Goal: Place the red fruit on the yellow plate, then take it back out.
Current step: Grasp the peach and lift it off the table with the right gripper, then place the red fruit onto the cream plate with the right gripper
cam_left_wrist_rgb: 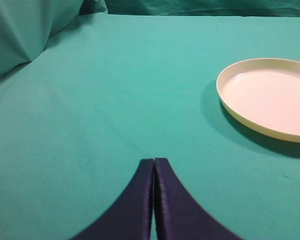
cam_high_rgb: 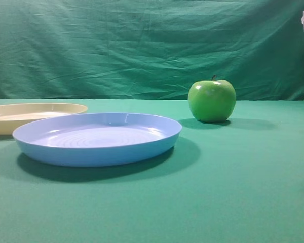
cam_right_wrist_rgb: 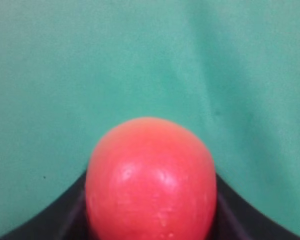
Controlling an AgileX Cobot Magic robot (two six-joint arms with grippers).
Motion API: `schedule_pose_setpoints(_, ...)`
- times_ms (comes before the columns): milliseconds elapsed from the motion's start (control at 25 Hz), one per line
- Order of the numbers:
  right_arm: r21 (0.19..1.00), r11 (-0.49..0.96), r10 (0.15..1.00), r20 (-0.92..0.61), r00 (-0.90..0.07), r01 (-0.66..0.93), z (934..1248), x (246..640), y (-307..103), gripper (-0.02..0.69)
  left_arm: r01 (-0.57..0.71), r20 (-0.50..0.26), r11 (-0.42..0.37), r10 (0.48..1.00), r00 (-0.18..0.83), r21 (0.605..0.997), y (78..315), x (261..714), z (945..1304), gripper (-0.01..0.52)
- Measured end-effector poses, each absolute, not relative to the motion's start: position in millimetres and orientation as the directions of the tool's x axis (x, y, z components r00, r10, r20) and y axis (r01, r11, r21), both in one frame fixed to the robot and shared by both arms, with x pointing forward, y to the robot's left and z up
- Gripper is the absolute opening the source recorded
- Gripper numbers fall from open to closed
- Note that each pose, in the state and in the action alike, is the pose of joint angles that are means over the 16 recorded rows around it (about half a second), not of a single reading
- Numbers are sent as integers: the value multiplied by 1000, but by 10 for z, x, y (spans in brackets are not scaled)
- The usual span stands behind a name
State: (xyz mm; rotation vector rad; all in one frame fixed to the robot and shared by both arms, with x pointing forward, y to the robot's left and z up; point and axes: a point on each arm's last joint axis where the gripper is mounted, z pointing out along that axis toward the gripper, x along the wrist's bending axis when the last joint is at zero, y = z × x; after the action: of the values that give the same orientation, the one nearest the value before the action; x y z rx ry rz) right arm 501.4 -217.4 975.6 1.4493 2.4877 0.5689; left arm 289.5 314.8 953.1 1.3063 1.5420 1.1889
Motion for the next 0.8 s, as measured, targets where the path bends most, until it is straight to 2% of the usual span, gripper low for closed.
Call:
schedule_pose_setpoints(240,545,521,793,-24,-609,657,10323,5272,-1770,195,260,10,36,985,-172,965,3148,2895,9531,0)
schedule_pose_setpoints(440,626,590,694,-71,-716,510,10700,5380,-1276,193,260,10,36,985,-172,965,3148,2895,9531,0)
schedule_pose_setpoints(600,656,639,602,-103,-792,401,10816,5427,-834,193,260,10,36,985,-172,965,3148,2895,9531,0)
schedule_pose_setpoints(800,664,687,496,-130,-859,296,10744,5502,-286,193,260,10,36,985,-172,965,3148,2895,9531,0)
